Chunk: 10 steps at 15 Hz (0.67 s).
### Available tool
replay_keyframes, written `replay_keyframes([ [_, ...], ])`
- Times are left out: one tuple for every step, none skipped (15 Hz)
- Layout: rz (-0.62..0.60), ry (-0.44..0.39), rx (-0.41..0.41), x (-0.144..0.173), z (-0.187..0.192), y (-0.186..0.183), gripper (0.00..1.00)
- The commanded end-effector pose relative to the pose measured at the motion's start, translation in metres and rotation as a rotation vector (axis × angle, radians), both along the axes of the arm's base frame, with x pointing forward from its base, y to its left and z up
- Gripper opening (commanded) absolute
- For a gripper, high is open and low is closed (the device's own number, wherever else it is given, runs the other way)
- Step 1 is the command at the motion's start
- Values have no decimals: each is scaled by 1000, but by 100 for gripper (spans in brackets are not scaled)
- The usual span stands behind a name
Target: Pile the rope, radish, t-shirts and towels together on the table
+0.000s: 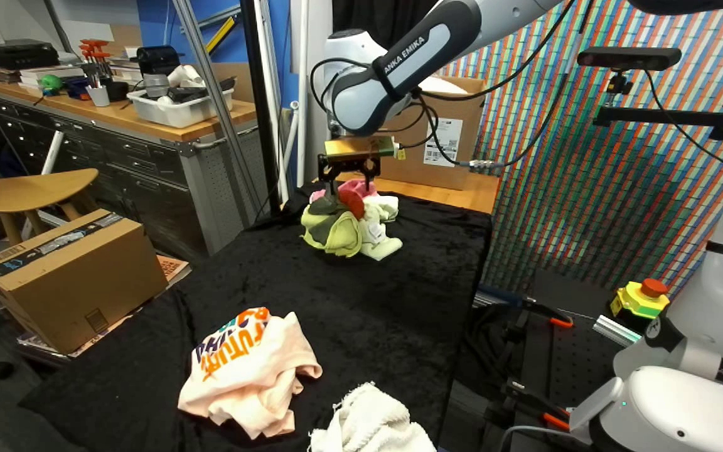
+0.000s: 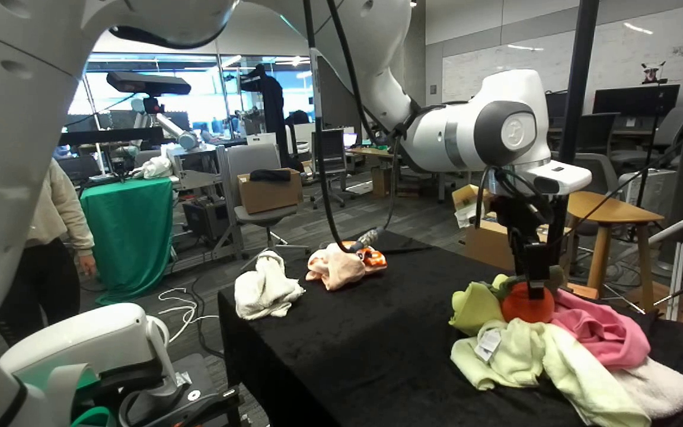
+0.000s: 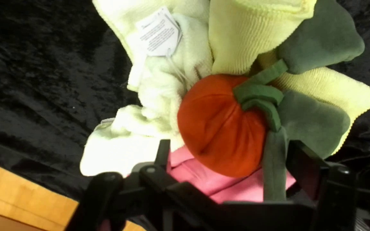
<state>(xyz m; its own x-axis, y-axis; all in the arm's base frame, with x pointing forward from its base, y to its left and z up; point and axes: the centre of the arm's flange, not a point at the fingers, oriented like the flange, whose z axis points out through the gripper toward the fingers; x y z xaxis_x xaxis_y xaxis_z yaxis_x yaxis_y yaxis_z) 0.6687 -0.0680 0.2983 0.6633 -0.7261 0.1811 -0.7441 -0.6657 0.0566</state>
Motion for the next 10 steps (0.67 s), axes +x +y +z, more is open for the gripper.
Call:
replay_keyframes([
  [48, -3, -58, -16, 33, 13, 100],
  [69, -3, -68, -17, 39, 17, 100],
  [89, -2, -81, -16, 41, 24, 100],
  [118, -1, -92, -16, 45, 33, 100],
  [146, 3, -103, -15, 47, 43, 100],
  [185, 10, -110, -15, 47, 57, 100],
  [223, 17, -119, -14, 46, 73, 100],
  [268, 33, -136, -13, 43, 94, 100],
  [317, 49, -139, -15, 42, 113, 100],
  [374, 72, -137, -15, 37, 137, 100],
])
